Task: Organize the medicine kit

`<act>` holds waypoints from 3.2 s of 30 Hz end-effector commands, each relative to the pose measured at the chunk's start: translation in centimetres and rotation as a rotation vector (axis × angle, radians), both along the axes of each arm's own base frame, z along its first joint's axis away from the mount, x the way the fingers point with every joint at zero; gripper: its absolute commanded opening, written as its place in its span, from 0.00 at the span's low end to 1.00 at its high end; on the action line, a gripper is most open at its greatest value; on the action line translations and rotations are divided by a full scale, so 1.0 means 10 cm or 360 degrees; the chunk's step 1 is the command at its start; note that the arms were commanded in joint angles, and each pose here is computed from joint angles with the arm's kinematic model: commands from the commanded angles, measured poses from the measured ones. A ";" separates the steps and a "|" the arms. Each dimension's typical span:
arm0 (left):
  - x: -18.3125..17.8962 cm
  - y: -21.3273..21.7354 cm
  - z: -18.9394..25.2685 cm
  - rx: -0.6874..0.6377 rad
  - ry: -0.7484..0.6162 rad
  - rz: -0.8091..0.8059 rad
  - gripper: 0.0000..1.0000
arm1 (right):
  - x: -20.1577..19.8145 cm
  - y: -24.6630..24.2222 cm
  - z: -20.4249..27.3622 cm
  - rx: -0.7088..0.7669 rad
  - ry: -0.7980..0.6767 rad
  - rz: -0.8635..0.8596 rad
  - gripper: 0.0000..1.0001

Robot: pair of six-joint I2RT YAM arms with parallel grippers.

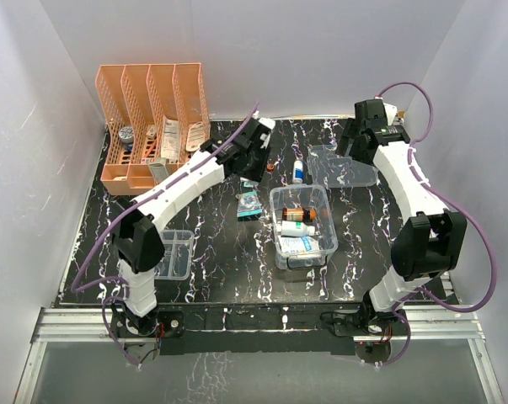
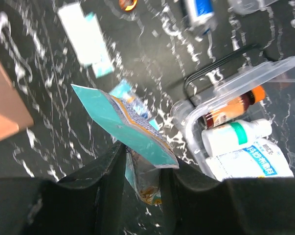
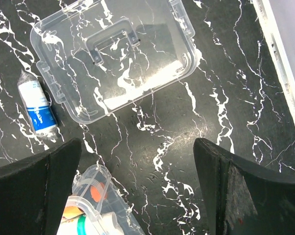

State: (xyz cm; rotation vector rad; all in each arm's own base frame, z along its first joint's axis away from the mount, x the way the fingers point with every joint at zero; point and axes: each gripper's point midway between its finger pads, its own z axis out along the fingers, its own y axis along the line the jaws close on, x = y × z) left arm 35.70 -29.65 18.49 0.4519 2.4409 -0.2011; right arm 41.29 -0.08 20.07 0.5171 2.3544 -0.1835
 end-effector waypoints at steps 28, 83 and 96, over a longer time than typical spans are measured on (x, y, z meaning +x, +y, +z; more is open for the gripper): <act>-1.60 -1.19 -0.46 0.0233 0.0335 -0.1667 0.34 | -0.17 -0.61 0.14 0.0034 -0.0122 -0.0173 0.98; 0.62 0.09 -0.55 -0.0302 0.0488 0.0553 0.67 | -0.29 -0.66 -0.03 0.0089 -0.0040 -0.0214 0.98; 0.12 0.21 -1.10 -0.0144 0.0717 0.0655 0.66 | -0.39 -0.70 -0.02 0.0051 -0.0017 -0.0233 0.98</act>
